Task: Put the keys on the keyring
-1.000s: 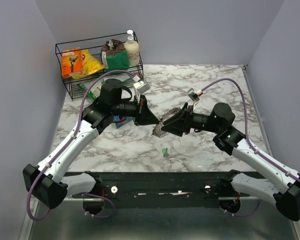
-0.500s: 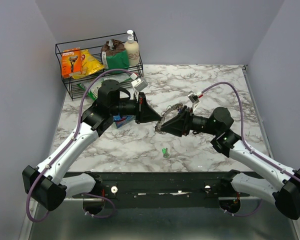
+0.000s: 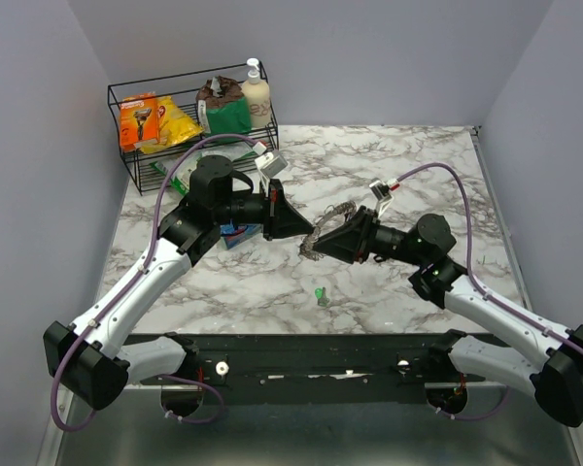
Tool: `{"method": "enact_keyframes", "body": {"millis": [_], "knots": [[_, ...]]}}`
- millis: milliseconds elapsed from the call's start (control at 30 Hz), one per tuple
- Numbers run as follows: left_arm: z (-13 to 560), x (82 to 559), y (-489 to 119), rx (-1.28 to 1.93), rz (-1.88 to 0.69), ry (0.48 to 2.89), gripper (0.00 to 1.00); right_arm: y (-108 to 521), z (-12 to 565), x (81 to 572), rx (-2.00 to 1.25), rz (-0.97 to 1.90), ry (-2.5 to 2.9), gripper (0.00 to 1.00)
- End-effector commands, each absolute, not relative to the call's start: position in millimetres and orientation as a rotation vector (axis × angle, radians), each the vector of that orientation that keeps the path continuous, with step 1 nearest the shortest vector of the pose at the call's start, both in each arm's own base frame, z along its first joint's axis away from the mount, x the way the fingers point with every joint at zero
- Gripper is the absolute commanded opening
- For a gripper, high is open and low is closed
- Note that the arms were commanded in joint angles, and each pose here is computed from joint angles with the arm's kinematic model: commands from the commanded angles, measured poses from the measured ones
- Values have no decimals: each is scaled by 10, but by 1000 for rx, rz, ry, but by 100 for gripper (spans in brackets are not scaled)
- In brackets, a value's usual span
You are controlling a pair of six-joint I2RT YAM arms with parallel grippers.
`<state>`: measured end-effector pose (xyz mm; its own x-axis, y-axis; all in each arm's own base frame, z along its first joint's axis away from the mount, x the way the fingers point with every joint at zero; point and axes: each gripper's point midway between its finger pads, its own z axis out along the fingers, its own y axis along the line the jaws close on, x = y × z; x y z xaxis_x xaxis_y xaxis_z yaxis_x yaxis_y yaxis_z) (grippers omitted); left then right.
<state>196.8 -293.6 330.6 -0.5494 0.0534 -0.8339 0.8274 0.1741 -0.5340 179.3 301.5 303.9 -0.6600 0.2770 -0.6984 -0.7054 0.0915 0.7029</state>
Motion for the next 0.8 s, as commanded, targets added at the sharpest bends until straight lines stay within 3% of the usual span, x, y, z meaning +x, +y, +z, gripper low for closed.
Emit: {"method": "enact_keyframes", "body": {"millis": [0,300,767], "knots": [[3479,1921,-2921,852,-1432,1686,0,2969,3094,1868,-335,1664,1608,46],[3488,1914,-2918,854,-1433,1681,0,2957,3034,1954,-229,1672,1644,36],[3300,1971,-2916,836,-1406,1756,0,2939,2973,1905,-265,1661,1636,38]]}}
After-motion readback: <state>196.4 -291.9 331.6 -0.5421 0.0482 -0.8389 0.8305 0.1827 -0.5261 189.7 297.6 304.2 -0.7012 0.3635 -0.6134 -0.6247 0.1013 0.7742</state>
